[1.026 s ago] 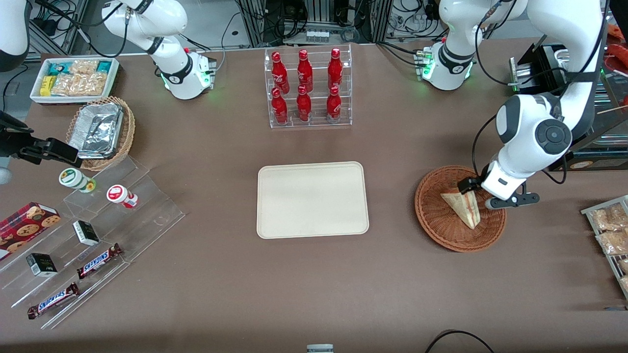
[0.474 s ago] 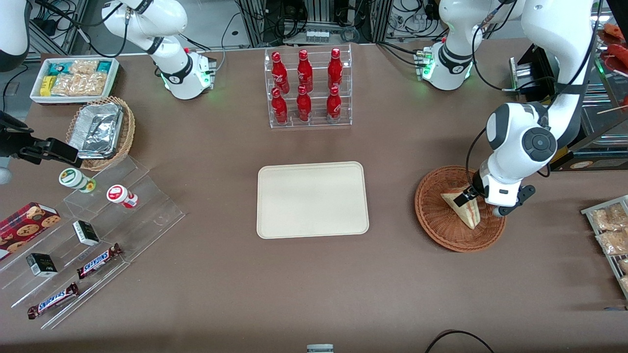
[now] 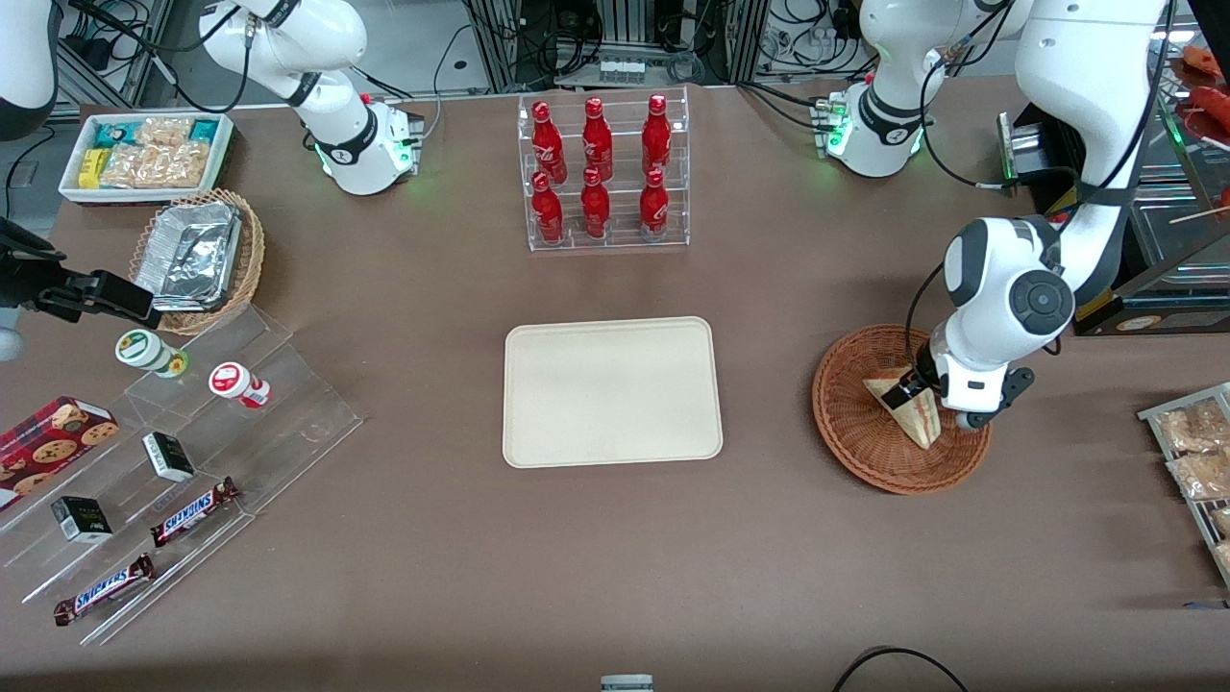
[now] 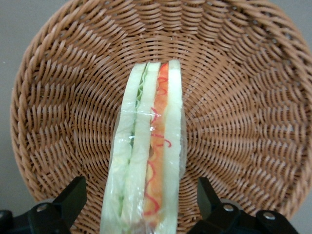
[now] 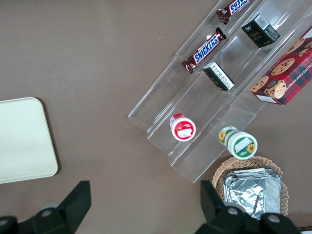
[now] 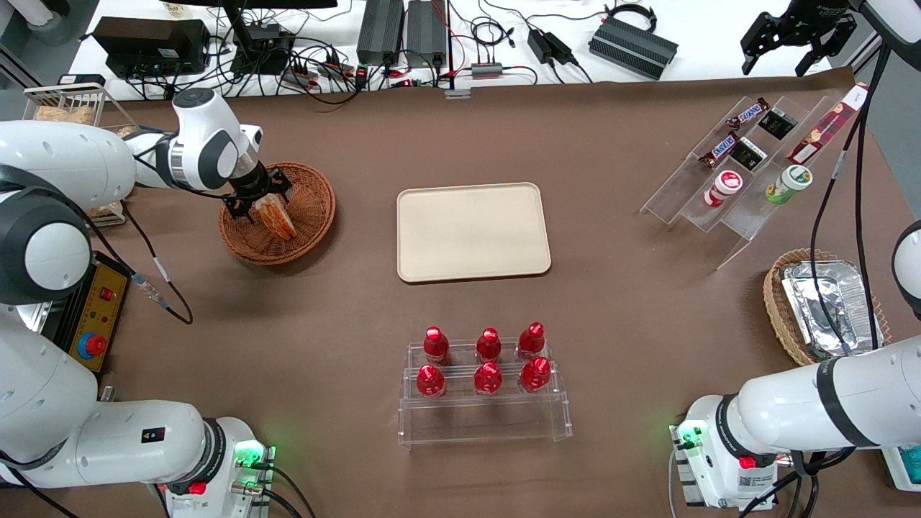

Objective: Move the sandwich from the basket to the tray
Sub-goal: 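Close the left gripper on the sandwich and lift it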

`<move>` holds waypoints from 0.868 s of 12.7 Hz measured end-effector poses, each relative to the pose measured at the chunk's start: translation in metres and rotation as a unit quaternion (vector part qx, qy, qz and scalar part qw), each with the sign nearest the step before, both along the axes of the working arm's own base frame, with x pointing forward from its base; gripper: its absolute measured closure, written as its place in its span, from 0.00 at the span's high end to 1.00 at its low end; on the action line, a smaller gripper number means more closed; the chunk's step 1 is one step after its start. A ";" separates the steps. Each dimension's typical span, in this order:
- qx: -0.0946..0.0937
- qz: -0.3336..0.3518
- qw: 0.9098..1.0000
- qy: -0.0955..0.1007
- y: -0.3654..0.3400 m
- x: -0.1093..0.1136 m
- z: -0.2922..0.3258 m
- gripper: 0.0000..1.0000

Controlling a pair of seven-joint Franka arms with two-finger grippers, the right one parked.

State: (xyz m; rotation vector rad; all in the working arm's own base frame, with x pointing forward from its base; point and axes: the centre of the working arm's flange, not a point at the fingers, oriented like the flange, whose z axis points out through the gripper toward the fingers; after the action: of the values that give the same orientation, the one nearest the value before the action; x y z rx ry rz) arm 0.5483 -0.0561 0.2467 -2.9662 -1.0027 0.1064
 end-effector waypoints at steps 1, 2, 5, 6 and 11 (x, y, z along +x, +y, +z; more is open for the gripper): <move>-0.001 0.001 1.000 0.002 0.001 0.000 -0.005 0.96; -0.001 0.001 1.000 0.002 0.001 0.000 -0.007 0.95; -0.002 -0.001 1.000 -0.008 -0.002 0.008 0.005 0.59; -0.002 -0.006 1.000 -0.005 -0.007 0.012 0.013 0.49; -0.008 -0.061 0.998 0.014 -0.073 0.038 0.083 0.19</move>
State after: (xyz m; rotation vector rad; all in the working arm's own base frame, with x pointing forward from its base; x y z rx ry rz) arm 0.5864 -0.1293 0.3302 -3.0225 -0.8194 0.1539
